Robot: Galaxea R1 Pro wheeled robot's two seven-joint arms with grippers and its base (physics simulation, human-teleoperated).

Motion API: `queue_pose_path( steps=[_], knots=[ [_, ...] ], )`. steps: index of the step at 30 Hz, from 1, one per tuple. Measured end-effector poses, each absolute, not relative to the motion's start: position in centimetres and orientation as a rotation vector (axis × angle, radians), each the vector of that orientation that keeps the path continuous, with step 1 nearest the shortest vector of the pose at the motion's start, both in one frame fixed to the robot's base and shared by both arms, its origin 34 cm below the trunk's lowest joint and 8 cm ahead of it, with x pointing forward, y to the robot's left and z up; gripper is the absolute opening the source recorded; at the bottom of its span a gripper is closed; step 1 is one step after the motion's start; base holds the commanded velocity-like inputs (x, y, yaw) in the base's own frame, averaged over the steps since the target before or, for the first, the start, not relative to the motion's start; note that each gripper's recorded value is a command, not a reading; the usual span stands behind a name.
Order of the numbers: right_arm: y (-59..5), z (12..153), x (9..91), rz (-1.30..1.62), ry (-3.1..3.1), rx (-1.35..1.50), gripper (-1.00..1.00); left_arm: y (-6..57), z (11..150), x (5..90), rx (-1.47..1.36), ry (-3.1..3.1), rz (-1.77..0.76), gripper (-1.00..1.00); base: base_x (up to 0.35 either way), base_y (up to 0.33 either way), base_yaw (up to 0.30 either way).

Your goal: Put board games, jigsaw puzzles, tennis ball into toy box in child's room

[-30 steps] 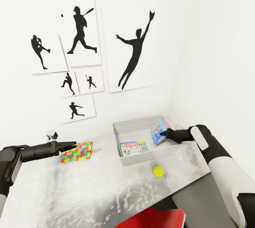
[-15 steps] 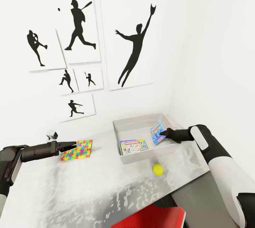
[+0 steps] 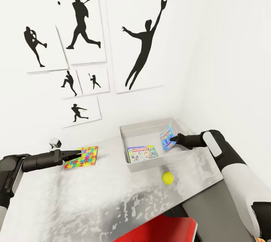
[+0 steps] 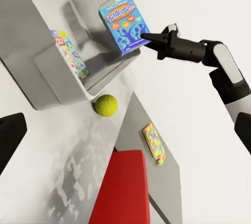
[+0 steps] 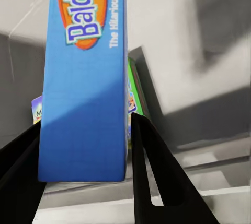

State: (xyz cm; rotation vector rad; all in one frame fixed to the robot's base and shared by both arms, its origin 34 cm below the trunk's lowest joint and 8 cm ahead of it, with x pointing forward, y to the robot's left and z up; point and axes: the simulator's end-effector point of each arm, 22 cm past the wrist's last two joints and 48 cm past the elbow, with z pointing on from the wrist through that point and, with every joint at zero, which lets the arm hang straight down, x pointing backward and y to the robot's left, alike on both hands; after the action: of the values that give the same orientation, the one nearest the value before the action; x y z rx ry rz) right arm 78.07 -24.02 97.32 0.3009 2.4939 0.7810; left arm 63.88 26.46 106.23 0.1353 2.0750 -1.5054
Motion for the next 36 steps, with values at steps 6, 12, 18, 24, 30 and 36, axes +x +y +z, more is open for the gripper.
queue_pose_path(
  steps=[6,12,18,24,30,36],
  knots=[
    [-23.6,98.2,79.1,0.773,2.487,0.271,-1.00,26.5,105.7,63.9,0.128,2.083,-1.509,1.00,0.000,0.000,0.000],
    [-23.1,98.0,79.4,0.757,2.499,0.239,-1.00,26.5,105.2,64.0,0.121,2.090,-1.512,1.00,0.000,0.000,0.000],
    [-22.9,97.4,79.5,0.746,2.509,0.228,-1.00,26.6,104.7,64.1,0.113,2.098,-1.513,1.00,0.000,0.000,0.000],
    [-22.5,96.3,79.4,0.721,2.528,0.193,-1.00,26.6,104.2,64.1,0.106,2.106,-1.516,1.00,0.000,0.000,0.000],
    [-22.3,95.6,79.4,0.713,2.538,0.185,-1.00,26.6,103.7,64.2,0.098,2.114,-1.519,1.00,0.000,0.000,0.000],
    [-22.3,94.9,79.3,0.712,2.546,0.188,-1.00,26.6,103.2,64.2,0.092,2.121,-1.522,1.00,0.000,0.000,0.000]
  ],
)
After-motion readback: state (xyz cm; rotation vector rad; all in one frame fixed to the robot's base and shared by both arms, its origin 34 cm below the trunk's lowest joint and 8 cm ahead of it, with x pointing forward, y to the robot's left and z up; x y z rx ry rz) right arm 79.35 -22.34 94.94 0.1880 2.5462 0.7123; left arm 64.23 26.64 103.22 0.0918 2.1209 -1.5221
